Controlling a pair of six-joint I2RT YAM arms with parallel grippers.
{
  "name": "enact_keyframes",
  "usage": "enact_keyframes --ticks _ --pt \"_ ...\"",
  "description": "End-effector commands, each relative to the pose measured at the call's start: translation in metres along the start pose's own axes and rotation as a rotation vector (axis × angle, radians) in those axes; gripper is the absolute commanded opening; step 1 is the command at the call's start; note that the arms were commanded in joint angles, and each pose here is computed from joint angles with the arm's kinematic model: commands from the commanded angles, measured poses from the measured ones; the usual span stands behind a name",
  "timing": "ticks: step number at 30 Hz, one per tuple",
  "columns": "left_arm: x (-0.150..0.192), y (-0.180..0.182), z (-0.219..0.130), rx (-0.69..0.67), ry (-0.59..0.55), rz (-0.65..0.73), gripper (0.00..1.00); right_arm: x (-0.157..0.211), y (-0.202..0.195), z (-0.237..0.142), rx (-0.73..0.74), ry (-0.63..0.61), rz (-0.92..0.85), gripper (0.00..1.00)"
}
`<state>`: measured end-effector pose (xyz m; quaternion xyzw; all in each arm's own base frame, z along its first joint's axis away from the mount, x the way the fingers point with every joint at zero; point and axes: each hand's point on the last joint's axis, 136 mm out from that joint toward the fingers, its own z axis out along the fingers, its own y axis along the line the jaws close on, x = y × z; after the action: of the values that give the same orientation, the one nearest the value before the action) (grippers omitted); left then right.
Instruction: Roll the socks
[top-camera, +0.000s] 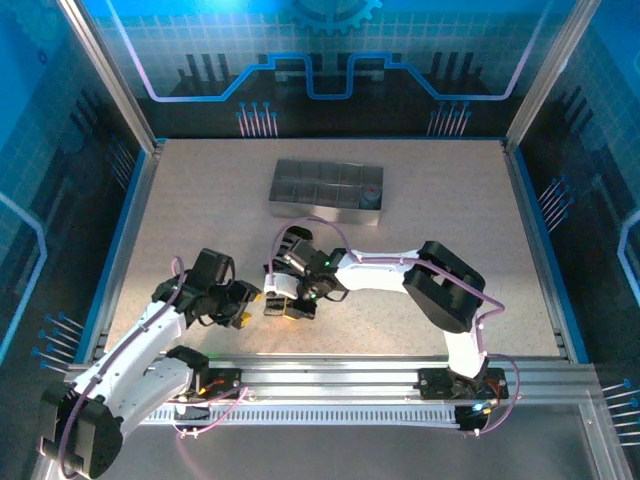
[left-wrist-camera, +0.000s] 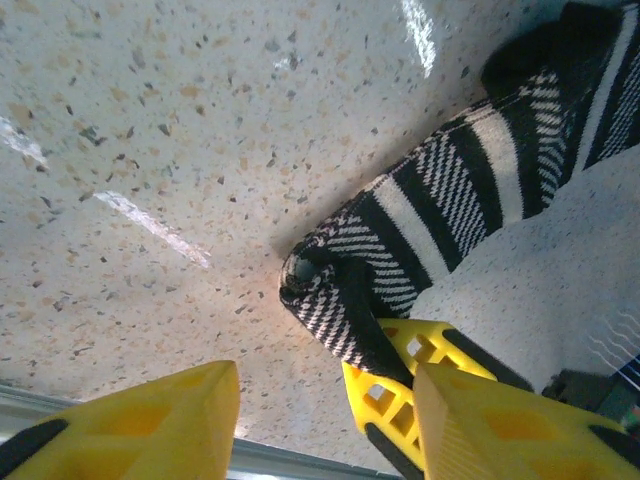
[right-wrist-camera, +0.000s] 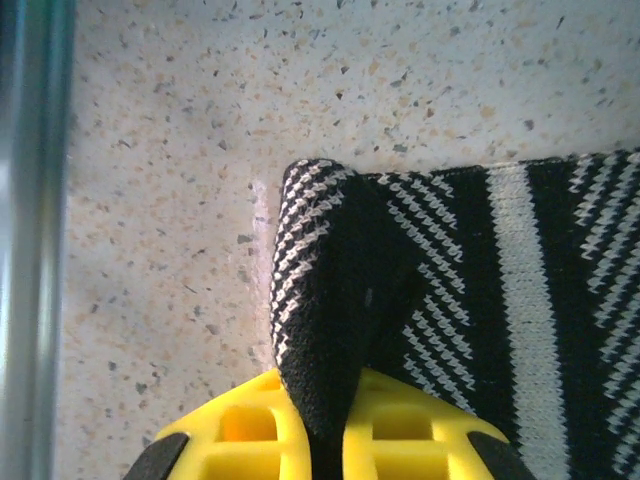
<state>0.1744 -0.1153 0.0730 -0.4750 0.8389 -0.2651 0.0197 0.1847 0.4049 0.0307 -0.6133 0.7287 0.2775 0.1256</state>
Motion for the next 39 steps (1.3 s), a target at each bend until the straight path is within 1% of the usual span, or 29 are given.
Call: enact_keyframes --ticks 1,5,8,13,19,22,24,25,26,27,28,29,31,32,33,35,37,38,39 --pt "0.011 -0.003 0.009 0.03 0.05 -0.018 0.53 0.01 0.013 0.002 -0.194 0.03 0.229 0.0" --pt "0.017 -0.011 0.024 0.042 0.064 -0.041 0.56 0.013 0.003 0.004 -0.27 0.027 0.387 0.0" --pt "0.021 -0.007 0.036 0.005 0.079 -0.072 0.6 0.015 -0.002 0.004 -0.302 0.028 0.45 0.0" --pt "0.017 0.001 0.051 -0.047 0.06 -0.128 0.58 0.018 -0.007 0.006 -0.33 0.023 0.516 0.0" --pt "0.009 -0.007 0.068 -0.052 0.034 -0.158 0.55 0.022 -0.007 0.008 -0.345 0.026 0.543 0.0" --pt "0.008 -0.005 0.073 -0.081 0.038 -0.162 0.47 0.022 -0.008 0.009 -0.341 0.023 0.544 0.0" --pt "0.01 0.0 0.076 -0.108 0.046 -0.167 0.38 0.022 -0.008 0.009 -0.34 0.021 0.542 0.0" --pt "0.01 0.004 0.077 -0.123 0.048 -0.173 0.28 0.022 -0.009 0.009 -0.336 0.02 0.537 0.0" --pt "0.011 0.008 0.078 -0.141 0.05 -0.177 0.14 0.021 -0.009 0.008 -0.327 0.016 0.526 0.0" --pt "0.012 0.014 0.077 -0.163 0.05 -0.181 0.02 0.02 -0.01 0.006 -0.314 0.009 0.506 0.02" --pt "0.013 0.021 0.076 -0.195 0.049 -0.189 0.0 0.018 -0.009 0.003 -0.295 -0.009 0.471 0.12" --pt "0.013 0.026 0.075 -0.218 0.05 -0.195 0.0 0.012 -0.008 -0.003 -0.263 -0.041 0.416 0.24" --pt "0.016 0.034 0.074 -0.254 0.058 -0.209 0.0 0.004 -0.005 -0.016 -0.158 -0.113 0.273 0.36" --pt "0.016 0.038 0.074 -0.274 0.059 -0.22 0.0 -0.001 -0.005 -0.025 -0.081 -0.157 0.18 0.41" --pt "0.016 0.04 0.073 -0.289 0.059 -0.225 0.0 -0.005 -0.002 -0.032 -0.004 -0.188 0.092 0.45" --pt "0.017 0.045 0.071 -0.322 0.058 -0.237 0.0 -0.013 0.002 -0.049 0.205 -0.253 -0.125 0.53" --pt "0.017 0.044 0.07 -0.341 0.057 -0.243 0.0 -0.01 0.008 -0.057 0.41 -0.277 -0.339 0.68" --pt "0.017 0.044 0.069 -0.347 0.057 -0.242 0.0 -0.009 0.01 -0.059 0.463 -0.268 -0.403 0.7" --pt "0.016 0.043 0.069 -0.357 0.058 -0.245 0.0 -0.006 0.011 -0.057 0.502 -0.226 -0.451 0.71"
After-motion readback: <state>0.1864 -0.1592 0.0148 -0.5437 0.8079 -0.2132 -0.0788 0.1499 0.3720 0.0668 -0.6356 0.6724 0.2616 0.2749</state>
